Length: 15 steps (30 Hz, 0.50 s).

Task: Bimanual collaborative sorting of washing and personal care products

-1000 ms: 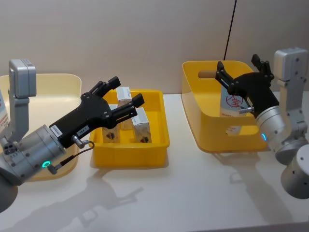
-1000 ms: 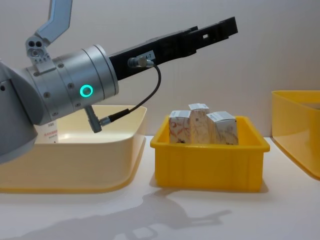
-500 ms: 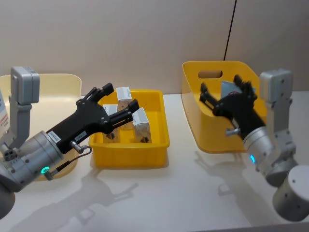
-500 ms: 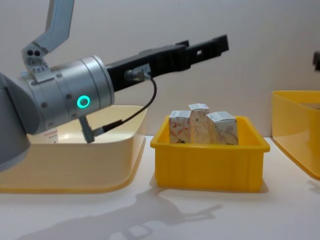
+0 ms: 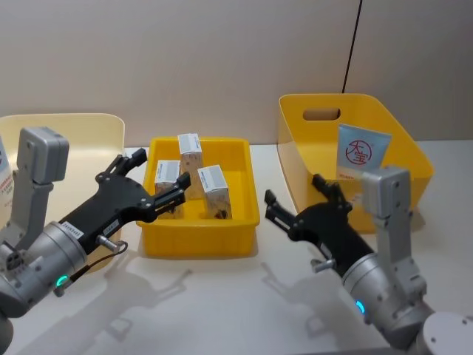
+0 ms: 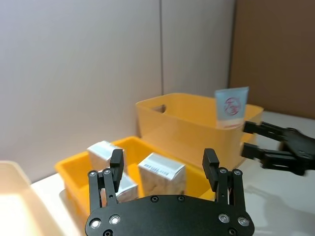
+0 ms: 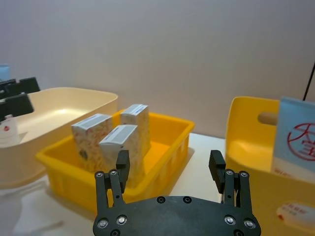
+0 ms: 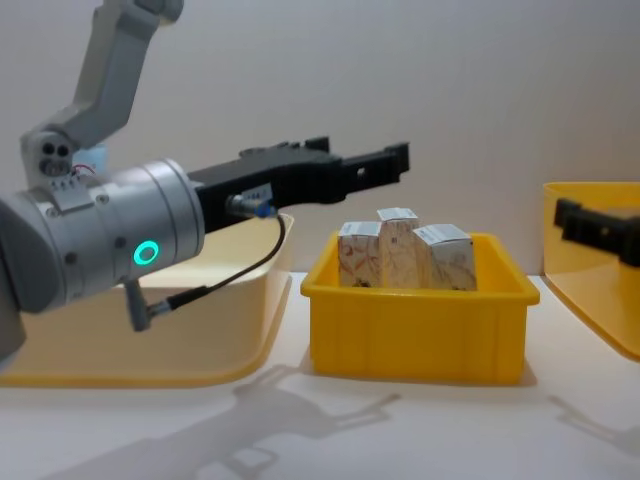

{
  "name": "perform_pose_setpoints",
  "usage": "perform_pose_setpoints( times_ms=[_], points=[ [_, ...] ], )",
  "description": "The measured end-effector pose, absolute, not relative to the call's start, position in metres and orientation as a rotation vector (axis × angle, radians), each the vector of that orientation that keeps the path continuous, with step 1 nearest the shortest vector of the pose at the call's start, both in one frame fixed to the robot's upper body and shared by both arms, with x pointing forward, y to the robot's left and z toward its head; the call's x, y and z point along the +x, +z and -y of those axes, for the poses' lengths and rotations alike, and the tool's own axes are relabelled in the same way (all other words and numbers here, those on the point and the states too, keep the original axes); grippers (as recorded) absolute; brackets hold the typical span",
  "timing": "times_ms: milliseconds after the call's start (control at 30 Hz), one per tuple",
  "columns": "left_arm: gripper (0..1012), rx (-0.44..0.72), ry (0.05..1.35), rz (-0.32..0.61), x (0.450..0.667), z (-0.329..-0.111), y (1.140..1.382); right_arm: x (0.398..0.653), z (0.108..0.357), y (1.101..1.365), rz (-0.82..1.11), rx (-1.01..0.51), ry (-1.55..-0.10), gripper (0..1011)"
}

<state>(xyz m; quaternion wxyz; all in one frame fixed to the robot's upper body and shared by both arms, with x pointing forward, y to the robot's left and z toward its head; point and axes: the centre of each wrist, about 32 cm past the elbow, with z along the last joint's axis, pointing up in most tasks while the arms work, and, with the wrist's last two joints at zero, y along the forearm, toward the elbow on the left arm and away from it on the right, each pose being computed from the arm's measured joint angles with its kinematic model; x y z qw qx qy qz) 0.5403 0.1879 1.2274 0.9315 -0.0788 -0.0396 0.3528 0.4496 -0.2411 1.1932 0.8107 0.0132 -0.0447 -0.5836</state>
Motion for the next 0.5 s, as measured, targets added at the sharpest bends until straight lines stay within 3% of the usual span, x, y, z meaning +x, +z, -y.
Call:
perform_pose_setpoints(
  times_ms=[500],
  points=[
    [999, -0.050, 0.909, 0.151, 0.519, -0.193, 1.216, 0.443, 0.237, 1.189, 0.075, 0.026, -1.229, 1001]
  ],
)
